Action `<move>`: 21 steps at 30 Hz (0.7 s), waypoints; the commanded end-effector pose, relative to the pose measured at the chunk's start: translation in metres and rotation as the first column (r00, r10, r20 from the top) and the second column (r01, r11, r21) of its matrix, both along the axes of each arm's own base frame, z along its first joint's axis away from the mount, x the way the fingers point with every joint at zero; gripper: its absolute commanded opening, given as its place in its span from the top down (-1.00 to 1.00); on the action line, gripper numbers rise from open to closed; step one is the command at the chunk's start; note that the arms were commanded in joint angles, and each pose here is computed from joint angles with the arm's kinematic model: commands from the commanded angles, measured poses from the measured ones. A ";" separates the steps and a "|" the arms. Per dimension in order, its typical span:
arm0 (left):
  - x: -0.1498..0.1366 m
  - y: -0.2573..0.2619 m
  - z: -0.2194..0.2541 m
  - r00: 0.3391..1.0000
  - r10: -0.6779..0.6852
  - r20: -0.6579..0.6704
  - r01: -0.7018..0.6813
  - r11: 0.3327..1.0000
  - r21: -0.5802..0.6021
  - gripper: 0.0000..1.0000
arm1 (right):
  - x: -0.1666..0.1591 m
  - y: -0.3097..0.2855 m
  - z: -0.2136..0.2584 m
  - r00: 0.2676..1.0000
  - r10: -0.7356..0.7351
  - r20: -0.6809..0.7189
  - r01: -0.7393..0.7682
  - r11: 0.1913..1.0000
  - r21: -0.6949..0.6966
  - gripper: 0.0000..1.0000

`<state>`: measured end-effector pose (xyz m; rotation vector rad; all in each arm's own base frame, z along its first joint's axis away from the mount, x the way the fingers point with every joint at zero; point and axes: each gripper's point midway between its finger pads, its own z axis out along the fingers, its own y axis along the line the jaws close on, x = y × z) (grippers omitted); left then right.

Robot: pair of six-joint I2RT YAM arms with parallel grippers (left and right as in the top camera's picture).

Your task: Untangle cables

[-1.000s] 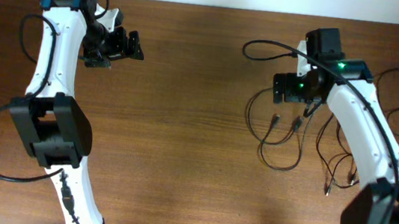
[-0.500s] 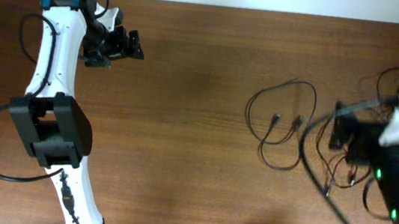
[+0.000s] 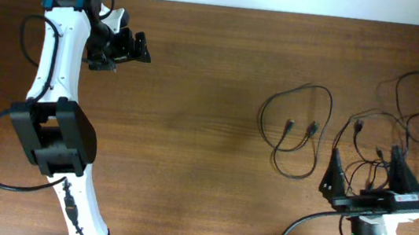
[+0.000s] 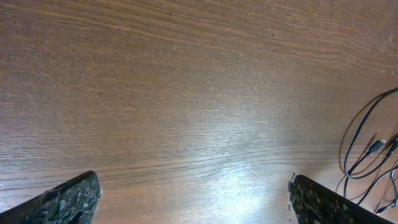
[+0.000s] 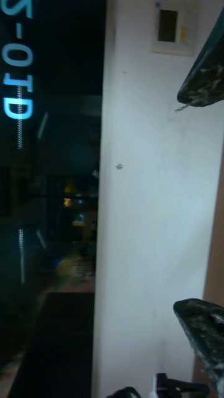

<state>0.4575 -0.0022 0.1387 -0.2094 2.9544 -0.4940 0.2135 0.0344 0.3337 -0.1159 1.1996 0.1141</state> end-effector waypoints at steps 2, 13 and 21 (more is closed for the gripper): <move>0.002 0.002 0.004 1.000 -0.019 0.020 0.019 1.000 0.009 -0.98 | 0.011 0.002 -0.049 0.998 0.000 -0.060 -0.001 1.000 -0.016 -0.97; 0.002 0.002 0.004 1.000 -0.019 0.020 0.019 1.000 0.009 -0.98 | 0.029 0.005 -0.140 0.959 -0.002 -0.284 -0.011 0.999 -0.045 -0.97; 0.002 0.002 0.004 1.000 -0.019 0.020 0.019 1.000 0.009 -0.98 | 0.029 0.005 -0.178 0.905 -0.010 -0.424 -0.018 0.998 -0.062 -0.97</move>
